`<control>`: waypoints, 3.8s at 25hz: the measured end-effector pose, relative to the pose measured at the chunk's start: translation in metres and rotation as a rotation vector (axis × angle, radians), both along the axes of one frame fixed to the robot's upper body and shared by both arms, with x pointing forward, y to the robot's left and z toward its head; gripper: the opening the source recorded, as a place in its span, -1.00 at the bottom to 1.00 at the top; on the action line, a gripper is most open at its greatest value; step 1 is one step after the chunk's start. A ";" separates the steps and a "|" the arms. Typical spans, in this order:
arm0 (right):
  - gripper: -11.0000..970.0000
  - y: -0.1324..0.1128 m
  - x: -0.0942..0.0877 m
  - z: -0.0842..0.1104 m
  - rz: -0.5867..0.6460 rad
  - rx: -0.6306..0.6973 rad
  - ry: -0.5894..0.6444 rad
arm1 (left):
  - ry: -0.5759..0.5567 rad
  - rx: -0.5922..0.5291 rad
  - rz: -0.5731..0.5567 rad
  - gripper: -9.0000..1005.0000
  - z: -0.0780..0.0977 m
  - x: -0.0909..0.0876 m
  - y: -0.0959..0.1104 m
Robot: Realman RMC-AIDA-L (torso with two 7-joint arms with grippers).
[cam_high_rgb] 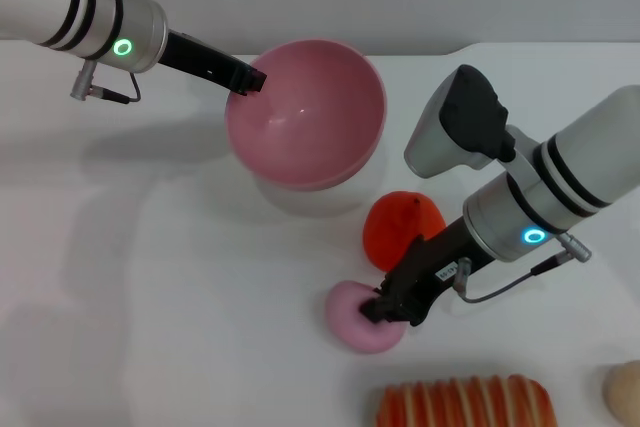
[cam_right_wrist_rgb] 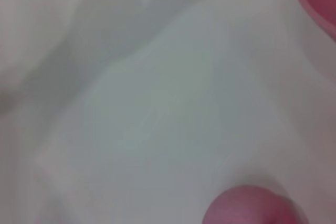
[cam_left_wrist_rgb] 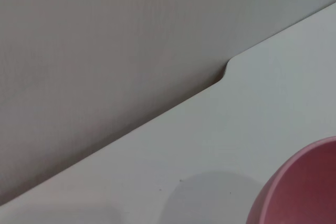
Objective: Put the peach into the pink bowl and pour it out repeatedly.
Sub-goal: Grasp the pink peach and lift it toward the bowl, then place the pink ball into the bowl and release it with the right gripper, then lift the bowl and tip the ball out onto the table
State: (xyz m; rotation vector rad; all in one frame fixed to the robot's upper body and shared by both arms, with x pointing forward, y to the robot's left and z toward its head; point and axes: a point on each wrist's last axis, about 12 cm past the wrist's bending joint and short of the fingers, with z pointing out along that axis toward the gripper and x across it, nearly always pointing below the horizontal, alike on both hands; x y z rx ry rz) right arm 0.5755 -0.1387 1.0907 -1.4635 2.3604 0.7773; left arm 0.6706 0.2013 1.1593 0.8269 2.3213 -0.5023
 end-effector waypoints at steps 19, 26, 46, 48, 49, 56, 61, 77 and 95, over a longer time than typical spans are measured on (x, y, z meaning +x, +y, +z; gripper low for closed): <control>-0.91 -0.007 -0.005 0.036 0.026 0.089 -0.117 | -0.009 -0.003 0.014 -0.91 0.000 0.001 0.002; -0.88 -0.021 -0.014 0.077 0.041 0.158 -0.205 | -0.010 -0.003 0.017 -0.91 -0.001 0.001 0.003; -0.73 -0.020 0.012 0.141 -0.114 0.330 -0.558 | -0.002 -0.017 0.001 -0.91 -0.005 -0.003 -0.007; -0.72 -0.019 0.020 0.134 -0.147 0.330 -0.550 | -0.004 -0.016 -0.005 -0.91 -0.004 -0.003 -0.009; -0.71 -0.018 0.026 0.129 -0.168 0.330 -0.540 | -0.004 -0.016 -0.007 -0.91 -0.004 -0.003 -0.010; -0.66 -0.015 0.035 0.120 -0.196 0.326 -0.543 | -0.011 -0.013 -0.008 -0.91 -0.003 -0.002 -0.011; -0.41 -0.016 0.036 0.120 -0.211 0.332 -0.556 | -0.015 -0.011 -0.012 -0.91 -0.002 -0.002 -0.011; 0.13 -0.105 0.009 0.112 -0.451 0.852 -0.755 | -0.045 -0.024 -0.035 -0.91 -0.005 -0.004 -0.022; 0.13 -0.252 -0.063 0.038 -1.054 0.975 -1.293 | -0.280 -0.231 0.014 -0.91 -0.006 -0.004 -0.059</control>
